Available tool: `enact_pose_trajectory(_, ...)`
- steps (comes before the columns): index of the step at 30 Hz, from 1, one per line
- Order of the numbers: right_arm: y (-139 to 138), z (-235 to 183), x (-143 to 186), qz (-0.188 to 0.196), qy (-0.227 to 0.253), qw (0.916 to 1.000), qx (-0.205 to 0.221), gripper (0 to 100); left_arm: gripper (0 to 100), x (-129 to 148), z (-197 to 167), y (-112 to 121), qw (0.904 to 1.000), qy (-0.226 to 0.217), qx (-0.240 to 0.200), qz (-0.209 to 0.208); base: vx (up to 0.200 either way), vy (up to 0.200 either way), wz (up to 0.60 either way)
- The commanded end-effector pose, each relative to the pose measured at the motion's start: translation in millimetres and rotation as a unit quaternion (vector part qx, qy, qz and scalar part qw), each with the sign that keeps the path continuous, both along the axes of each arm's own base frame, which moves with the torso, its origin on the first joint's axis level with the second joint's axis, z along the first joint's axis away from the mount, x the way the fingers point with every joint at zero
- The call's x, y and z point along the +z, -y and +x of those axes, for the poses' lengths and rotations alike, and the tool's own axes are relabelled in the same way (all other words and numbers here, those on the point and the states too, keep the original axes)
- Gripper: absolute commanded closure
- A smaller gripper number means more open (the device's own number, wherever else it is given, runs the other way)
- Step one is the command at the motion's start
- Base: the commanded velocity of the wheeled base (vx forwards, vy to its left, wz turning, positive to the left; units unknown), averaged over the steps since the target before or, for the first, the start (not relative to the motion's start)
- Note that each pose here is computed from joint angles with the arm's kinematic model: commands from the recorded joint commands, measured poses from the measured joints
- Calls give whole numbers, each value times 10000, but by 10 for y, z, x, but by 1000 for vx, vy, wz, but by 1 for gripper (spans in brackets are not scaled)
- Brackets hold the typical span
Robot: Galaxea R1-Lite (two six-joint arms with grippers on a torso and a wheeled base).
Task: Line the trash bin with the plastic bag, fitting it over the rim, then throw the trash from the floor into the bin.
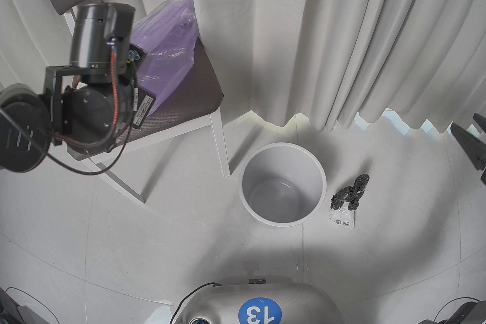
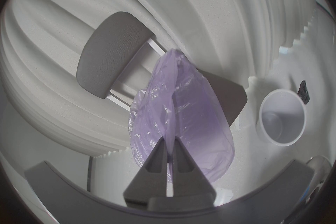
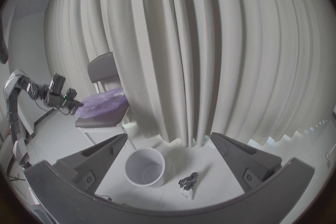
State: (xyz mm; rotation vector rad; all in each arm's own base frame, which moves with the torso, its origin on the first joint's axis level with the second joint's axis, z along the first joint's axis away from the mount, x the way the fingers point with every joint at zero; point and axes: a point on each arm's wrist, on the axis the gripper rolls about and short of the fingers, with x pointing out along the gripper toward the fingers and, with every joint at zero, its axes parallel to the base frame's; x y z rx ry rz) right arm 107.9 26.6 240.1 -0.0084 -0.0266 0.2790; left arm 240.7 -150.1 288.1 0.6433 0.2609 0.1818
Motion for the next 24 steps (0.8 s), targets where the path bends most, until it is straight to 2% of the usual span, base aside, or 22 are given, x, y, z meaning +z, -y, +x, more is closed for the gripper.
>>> enact_pose_trajectory(1,-50,95,-170,-218,-370,9990,109,0,100,227,-256,-168,9988,342,-172,-315,0,0,0)
enact_pose_trajectory(6,-66,112,-218,-313,-396,9986,158,0,100,292,-400,-256,9965,512,-434,-506,0,0,0)
enact_pose_trajectory(10,-81,95,-260,-332,-485,9980,236,0,100,365,-476,-309,9944,704,-476,-626,0,0,0)
enact_pose_trajectory(17,-101,83,-357,-426,-637,9965,341,0,100,488,-625,-262,9889,994,-725,-830,0,0,0)
enact_pose_trajectory(22,-139,33,-314,-591,-418,9963,458,0,100,604,-747,-216,9834,1159,-991,-981,0,0,0)
enact_pose_trajectory(24,-159,-83,-212,-1019,45,9936,476,0,100,626,-802,-181,9818,1215,-1019,-1049,0,0,0)
